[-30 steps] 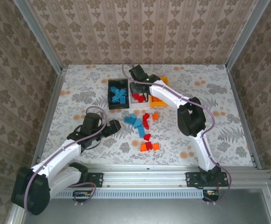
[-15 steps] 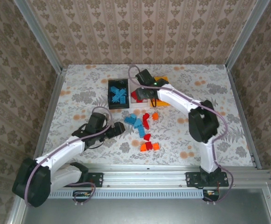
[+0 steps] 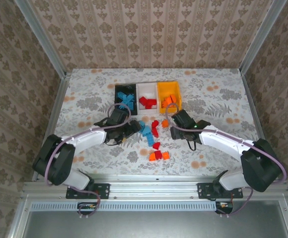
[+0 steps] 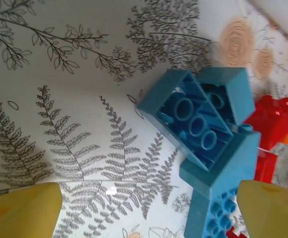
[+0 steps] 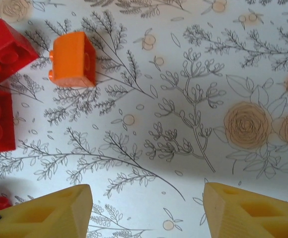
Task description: Sort the legos into containers by color
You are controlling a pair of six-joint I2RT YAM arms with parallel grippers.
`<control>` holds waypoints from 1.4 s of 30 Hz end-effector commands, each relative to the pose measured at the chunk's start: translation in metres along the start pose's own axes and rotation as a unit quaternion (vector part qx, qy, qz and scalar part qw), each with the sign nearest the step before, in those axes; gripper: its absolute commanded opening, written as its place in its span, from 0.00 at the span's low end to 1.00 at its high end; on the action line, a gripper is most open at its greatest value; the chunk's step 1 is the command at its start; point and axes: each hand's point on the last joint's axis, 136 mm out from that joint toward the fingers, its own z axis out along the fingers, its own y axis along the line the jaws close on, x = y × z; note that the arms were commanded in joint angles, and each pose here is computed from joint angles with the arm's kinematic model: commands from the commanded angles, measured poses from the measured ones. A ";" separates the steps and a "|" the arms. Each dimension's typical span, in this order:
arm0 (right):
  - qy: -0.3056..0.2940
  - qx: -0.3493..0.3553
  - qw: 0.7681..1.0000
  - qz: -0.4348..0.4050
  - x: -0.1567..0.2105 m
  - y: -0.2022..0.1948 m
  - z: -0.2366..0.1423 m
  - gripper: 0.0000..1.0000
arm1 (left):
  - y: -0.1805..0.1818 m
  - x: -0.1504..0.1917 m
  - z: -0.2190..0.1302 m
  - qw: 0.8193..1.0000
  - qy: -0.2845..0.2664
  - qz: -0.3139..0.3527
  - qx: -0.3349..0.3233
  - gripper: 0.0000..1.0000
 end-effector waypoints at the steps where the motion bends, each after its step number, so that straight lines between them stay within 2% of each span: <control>1: -0.028 -0.029 0.999 0.031 -0.012 0.008 -0.004 0.62 | -0.013 -0.008 0.001 0.998 -0.010 -0.056 0.003 0.91; 9: -0.017 -0.071 0.997 0.022 -0.043 0.050 0.037 0.64 | 0.000 -0.018 -0.019 0.998 -0.042 -0.039 0.002 0.93; 15: 0.011 -0.049 0.999 0.006 -0.044 0.055 0.073 0.63 | 0.025 -0.017 -0.037 0.997 -0.058 -0.041 0.012 0.95; 21: 0.025 -0.023 0.999 -0.011 -0.044 0.051 0.098 0.53 | 0.035 -0.017 -0.052 0.996 -0.077 -0.023 0.031 0.96; 25: 0.021 -0.015 1.000 -0.019 -0.048 0.050 0.106 0.40 | 0.040 -0.021 -0.060 0.995 -0.093 -0.019 0.038 0.96; 29: 0.008 -0.004 1.000 -0.018 -0.055 0.045 0.096 0.29 | 0.046 -0.021 -0.063 0.994 -0.098 -0.015 0.038 0.97; 37: -0.071 0.005 0.997 -0.006 -0.104 0.025 0.026 0.28 | 0.060 -0.020 -0.063 0.993 -0.102 -0.024 0.045 0.98; 40: -0.084 0.009 0.996 0.001 -0.137 0.015 0.026 0.28 | 0.057 -0.016 -0.064 0.994 -0.097 -0.019 0.054 0.98; 42: -0.065 0.016 0.998 -0.003 -0.153 0.009 0.044 0.29 | 0.054 -0.015 -0.067 0.993 -0.095 -0.012 0.062 0.98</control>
